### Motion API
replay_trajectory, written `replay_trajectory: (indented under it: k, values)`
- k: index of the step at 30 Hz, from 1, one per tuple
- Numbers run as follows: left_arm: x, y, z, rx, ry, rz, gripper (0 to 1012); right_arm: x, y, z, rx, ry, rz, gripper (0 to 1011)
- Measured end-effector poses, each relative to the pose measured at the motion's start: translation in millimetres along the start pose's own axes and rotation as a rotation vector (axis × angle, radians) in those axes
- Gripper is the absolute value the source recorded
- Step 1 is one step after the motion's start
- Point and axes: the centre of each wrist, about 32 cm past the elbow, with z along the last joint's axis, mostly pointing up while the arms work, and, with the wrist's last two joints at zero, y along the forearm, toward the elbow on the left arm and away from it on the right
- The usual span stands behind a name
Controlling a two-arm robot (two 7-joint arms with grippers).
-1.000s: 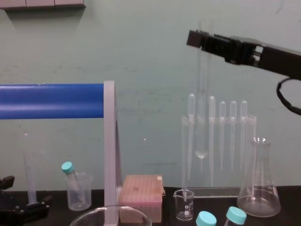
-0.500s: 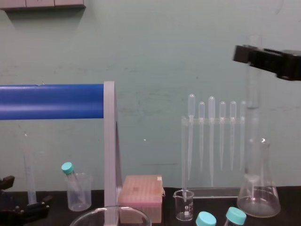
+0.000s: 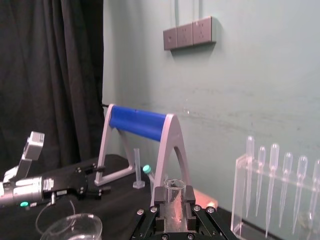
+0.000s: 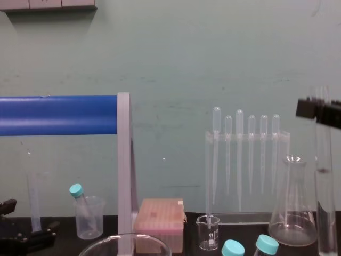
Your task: Hold the test tube with one hand and immerse one end into the beaker, then return it to the test tube rack.
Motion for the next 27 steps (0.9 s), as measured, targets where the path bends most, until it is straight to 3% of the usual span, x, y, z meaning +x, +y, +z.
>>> replay_trajectory:
  k: [13, 27]
  values:
    - [0.0, 0.0, 0.0, 0.0, 0.0, 0.0, 1000, 5.9, 2.4, -23.3, -0.039, 0.051, 0.04, 226]
    - [0.0, 0.0, 0.0, 0.0, 0.0, 0.0, 1000, 10.8, 15.7, -28.2, -0.016, 0.053, 0.079, 226]
